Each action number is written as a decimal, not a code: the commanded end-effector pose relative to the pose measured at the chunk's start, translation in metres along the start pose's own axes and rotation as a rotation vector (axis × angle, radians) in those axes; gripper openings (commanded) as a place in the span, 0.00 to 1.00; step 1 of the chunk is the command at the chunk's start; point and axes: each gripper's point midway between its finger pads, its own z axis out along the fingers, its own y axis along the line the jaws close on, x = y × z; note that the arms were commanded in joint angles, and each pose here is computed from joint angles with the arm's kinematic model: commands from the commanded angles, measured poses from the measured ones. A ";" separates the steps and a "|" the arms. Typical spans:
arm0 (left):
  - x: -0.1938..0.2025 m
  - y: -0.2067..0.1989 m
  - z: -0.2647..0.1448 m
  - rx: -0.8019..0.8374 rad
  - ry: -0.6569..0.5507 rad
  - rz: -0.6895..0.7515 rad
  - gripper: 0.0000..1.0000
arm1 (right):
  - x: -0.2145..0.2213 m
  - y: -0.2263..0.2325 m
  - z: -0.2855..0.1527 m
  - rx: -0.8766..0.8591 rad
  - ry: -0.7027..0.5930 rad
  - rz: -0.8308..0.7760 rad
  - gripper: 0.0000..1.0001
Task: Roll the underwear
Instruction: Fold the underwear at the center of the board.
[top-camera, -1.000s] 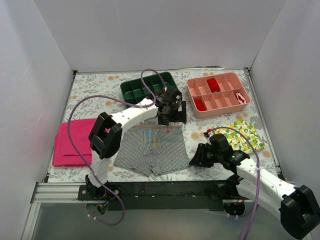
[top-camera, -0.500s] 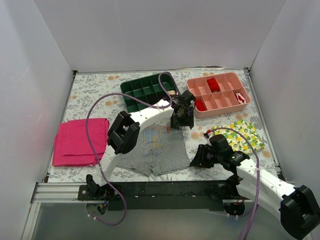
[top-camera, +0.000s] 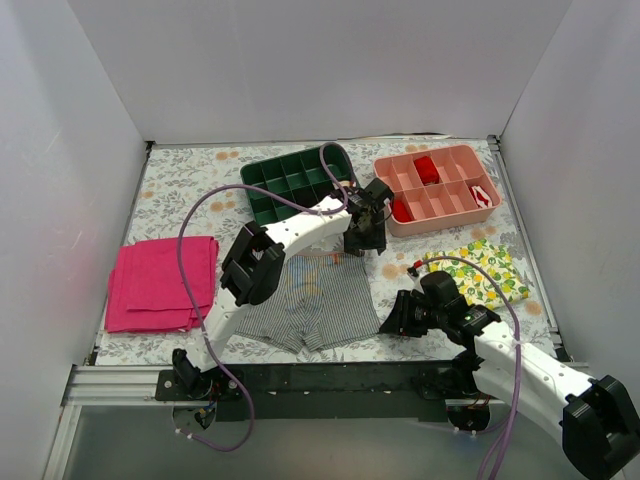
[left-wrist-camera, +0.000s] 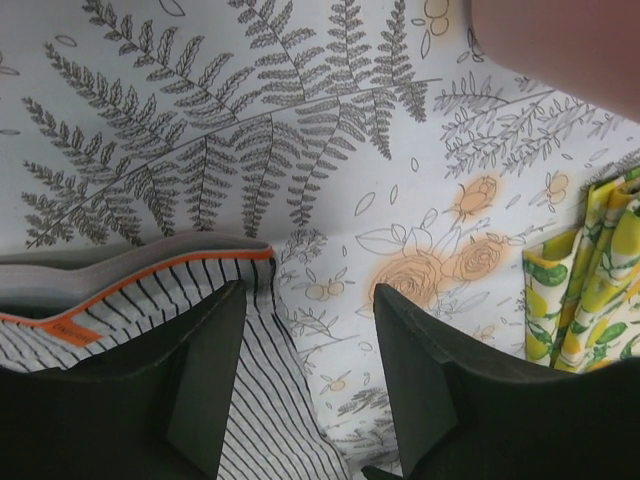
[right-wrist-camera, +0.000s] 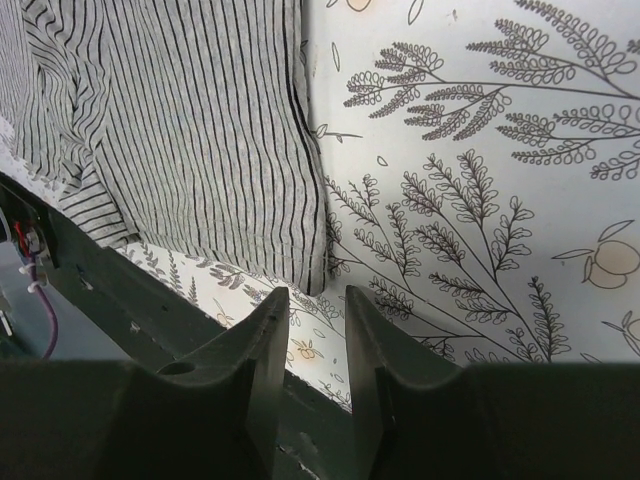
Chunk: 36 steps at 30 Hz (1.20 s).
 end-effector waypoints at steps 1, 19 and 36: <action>-0.007 0.001 0.002 -0.029 -0.018 -0.005 0.52 | -0.003 0.006 0.000 -0.037 -0.014 -0.023 0.36; -0.003 0.025 0.018 -0.120 -0.026 0.013 0.40 | -0.004 0.009 0.005 -0.054 0.000 -0.028 0.39; 0.014 0.037 0.037 -0.142 0.042 0.029 0.18 | -0.004 0.018 0.010 -0.108 0.012 -0.027 0.27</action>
